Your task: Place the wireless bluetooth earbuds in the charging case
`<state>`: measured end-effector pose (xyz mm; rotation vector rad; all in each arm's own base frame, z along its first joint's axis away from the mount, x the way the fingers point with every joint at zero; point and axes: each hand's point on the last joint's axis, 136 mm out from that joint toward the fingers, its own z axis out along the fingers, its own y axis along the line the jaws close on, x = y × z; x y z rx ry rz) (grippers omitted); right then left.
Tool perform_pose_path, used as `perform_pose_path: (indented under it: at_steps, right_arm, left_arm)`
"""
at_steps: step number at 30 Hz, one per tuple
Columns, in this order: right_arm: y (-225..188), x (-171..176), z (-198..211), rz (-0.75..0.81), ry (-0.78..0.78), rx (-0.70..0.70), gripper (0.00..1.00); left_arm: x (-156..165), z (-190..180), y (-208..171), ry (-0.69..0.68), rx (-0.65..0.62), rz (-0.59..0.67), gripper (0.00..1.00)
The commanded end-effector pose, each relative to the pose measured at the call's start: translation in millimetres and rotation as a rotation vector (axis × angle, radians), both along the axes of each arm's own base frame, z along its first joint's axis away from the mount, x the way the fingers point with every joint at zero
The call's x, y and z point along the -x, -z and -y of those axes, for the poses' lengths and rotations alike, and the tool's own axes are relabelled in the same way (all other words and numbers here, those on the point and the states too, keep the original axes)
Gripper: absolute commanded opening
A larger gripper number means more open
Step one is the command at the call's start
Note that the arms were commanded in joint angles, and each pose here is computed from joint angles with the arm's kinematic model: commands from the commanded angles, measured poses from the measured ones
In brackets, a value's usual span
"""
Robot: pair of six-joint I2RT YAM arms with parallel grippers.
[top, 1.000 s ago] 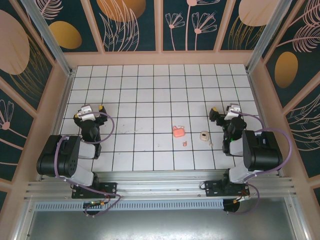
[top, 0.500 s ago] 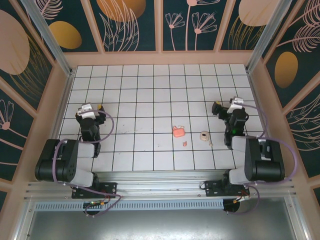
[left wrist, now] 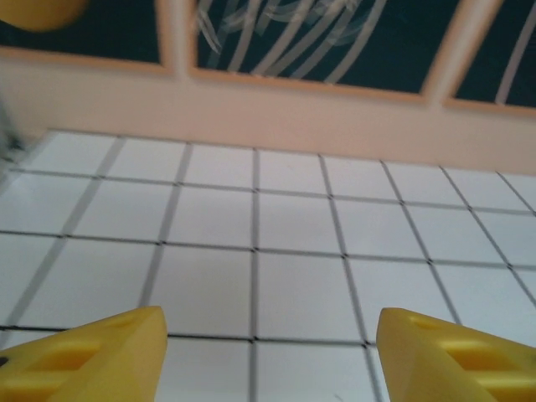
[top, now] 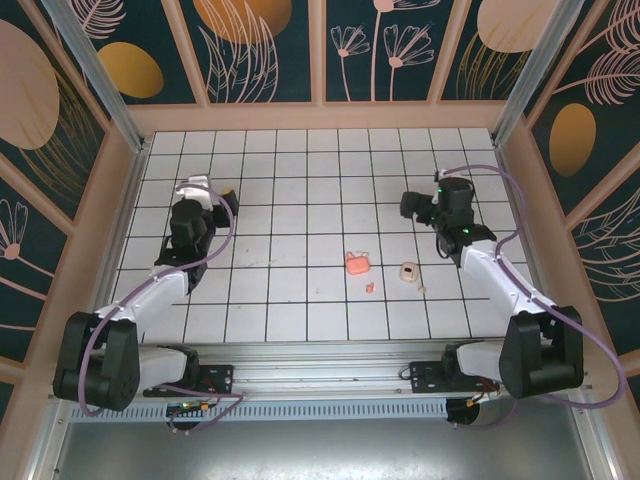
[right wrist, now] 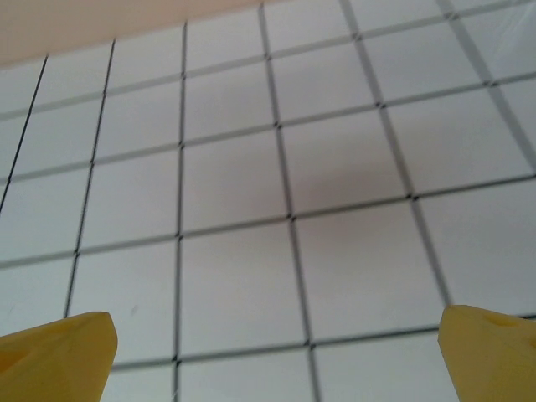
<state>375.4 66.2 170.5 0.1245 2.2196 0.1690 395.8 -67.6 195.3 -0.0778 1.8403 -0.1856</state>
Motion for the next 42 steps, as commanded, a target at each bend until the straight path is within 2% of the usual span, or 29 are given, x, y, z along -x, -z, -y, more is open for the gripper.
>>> perform_pose_path:
  at_steps: [1,4,8,15,23,30,37,42]
  right_arm:
    - [26,35,-15,-0.221,0.0,-0.015,0.99]
    - [32,50,-38,-0.278,-0.053,-0.068,0.99]
    - [42,65,-61,-0.372,-0.118,-0.117,0.9]
    - [61,87,-83,-0.54,-0.149,-0.062,0.83]
    - [87,111,-115,-0.674,-0.209,-0.037,0.82]
    - [103,113,-148,-0.72,-0.302,0.035,0.82]
    - [118,106,-147,-0.744,-0.306,0.134,0.83]
    - [128,99,-153,-0.75,-0.323,0.143,0.82]
  left_arm:
    - [10,17,36,0.04,0.053,-0.177,0.65]
    - [13,32,44,0.077,0.067,-0.225,0.65]
    - [17,45,57,0.111,0.059,-0.309,0.65]
    - [31,53,62,0.132,0.082,-0.355,0.64]
    - [43,48,72,0.107,0.114,-0.377,0.64]
    - [43,46,77,0.091,0.122,-0.382,0.64]
    - [43,46,78,0.092,0.12,-0.383,0.64]
    - [43,46,80,0.094,0.122,-0.388,0.64]
